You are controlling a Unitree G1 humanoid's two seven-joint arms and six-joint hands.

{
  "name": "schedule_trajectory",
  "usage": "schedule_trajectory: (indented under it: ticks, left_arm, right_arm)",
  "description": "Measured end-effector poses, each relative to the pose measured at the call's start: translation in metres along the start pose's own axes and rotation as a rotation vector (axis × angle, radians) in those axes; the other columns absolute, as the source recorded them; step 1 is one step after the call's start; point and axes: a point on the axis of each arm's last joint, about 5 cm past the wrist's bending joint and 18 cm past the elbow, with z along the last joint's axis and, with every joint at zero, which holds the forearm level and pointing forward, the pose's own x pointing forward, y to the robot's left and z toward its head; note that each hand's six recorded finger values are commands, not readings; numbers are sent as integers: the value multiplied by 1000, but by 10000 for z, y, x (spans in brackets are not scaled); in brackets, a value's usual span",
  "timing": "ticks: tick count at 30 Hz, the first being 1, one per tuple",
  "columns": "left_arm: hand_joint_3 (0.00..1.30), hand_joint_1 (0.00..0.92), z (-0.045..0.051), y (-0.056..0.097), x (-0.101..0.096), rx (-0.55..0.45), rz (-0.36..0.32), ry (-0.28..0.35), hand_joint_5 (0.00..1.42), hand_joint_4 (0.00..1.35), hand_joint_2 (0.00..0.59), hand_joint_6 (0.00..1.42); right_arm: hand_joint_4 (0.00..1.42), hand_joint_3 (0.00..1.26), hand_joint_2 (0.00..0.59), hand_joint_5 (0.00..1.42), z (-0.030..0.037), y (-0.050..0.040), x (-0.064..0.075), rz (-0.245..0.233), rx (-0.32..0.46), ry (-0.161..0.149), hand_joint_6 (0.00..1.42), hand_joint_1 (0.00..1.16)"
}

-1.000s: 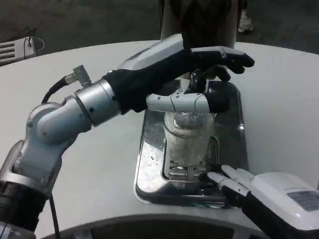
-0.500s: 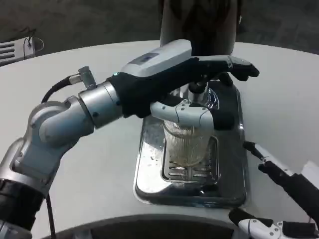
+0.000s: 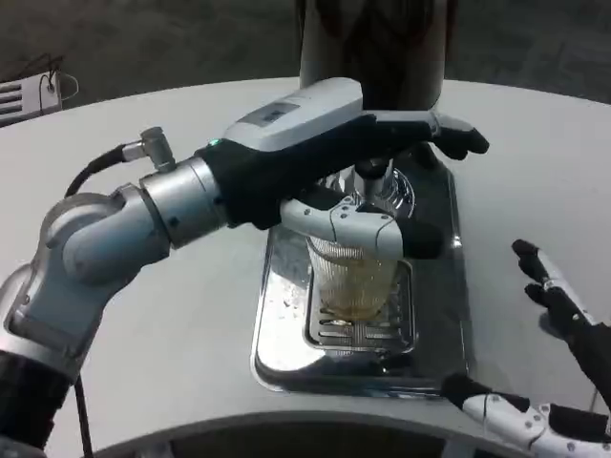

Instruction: Grasp the cup under the faucet to collect the drink, then remove the cup.

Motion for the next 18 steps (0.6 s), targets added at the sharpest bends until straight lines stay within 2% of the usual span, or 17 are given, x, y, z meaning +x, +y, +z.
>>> schedule_trajectory:
  ticks: [2, 4, 6, 10, 18]
  left_arm:
    - [254, 0, 2, -6, -14, 0, 1, 3, 316, 252, 59, 296]
    - [256, 0, 3, -19, -31, -5, 6, 7, 316, 253, 59, 296]
    - [257, 0, 5, -20, -41, -6, 10, 11, 316, 254, 60, 296]
    - [257, 0, 10, -19, -55, -5, 17, 14, 316, 255, 60, 296]
    - [252, 0, 6, -59, -88, -18, 42, 22, 316, 251, 60, 296]
  right_arm:
    - [0, 0, 215, 28, -33, 32, 24, -16, 9, -7, 53, 786]
    - [0, 0, 215, 28, -84, 94, 66, -29, 29, 2, 52, 787]
    - [0, 0, 215, 28, -108, 139, 98, -34, 40, 5, 52, 788]
    - [0, 0, 215, 28, -113, 210, 190, -46, 54, -14, 57, 789]
    - [0, 0, 214, 28, -124, 320, 312, -25, 68, -32, 61, 791]
